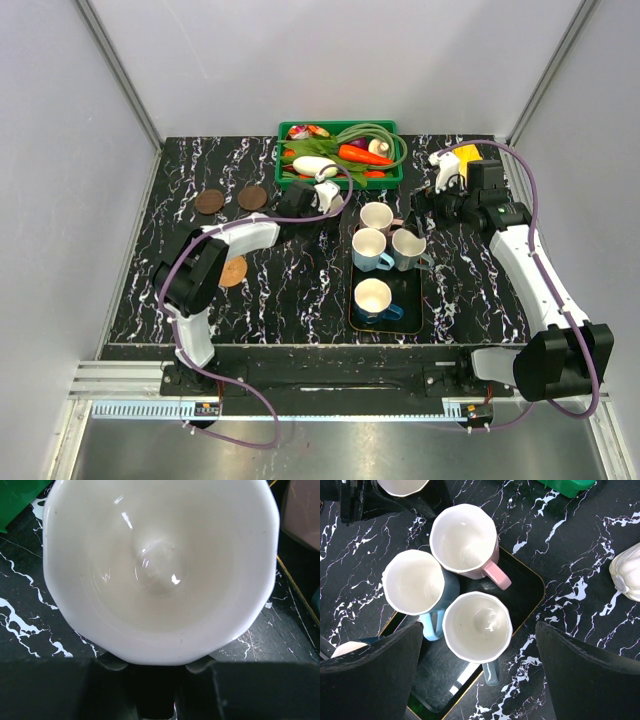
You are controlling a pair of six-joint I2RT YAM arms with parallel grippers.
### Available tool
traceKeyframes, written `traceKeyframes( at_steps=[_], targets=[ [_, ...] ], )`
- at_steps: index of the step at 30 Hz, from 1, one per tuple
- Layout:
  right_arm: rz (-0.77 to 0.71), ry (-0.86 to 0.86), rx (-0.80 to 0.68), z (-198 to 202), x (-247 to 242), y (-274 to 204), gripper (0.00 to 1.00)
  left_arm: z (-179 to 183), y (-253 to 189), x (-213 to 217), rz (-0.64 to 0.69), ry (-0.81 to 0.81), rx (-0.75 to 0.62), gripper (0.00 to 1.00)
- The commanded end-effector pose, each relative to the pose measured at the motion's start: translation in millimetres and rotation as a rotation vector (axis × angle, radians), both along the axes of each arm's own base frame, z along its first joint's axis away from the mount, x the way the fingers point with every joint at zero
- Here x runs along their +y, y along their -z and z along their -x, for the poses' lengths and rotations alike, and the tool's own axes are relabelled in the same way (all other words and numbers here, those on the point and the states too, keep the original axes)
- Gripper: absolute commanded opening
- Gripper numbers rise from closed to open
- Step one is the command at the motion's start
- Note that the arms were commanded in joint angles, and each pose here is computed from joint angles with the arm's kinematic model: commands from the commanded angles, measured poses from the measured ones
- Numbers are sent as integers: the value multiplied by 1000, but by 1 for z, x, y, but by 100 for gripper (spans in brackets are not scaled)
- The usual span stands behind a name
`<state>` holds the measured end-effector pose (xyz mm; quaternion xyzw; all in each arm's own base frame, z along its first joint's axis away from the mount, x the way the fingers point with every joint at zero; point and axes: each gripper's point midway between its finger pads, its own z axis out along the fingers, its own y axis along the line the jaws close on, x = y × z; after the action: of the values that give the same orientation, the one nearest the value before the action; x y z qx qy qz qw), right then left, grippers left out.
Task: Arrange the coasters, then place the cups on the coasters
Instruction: Pick up the cup at the center of the board, then place the cup on the coaster.
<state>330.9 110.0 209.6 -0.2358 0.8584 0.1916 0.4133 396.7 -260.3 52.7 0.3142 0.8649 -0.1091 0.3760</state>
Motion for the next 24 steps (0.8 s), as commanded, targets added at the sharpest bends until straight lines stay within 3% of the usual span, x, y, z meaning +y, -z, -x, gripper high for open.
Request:
traceKeyframes(
  at_steps=[1, 7, 16, 24],
  targets=[
    [-20, -3, -32, -6, 2, -6, 100, -17, -53, -6, 67, -15, -128, 0],
    [-19, 4, -38, -6, 1, -8, 100, -14, -107, 24, 102, -73, -189, 0],
    [-25, 5, -54, -5, 1, -13, 100, -12, -165, 121, 111, -322, -298, 0],
    [-41, -9, -50, -3, 4, -14, 100, -37, -160, 217, 148, -662, -264, 0]
  ],
)
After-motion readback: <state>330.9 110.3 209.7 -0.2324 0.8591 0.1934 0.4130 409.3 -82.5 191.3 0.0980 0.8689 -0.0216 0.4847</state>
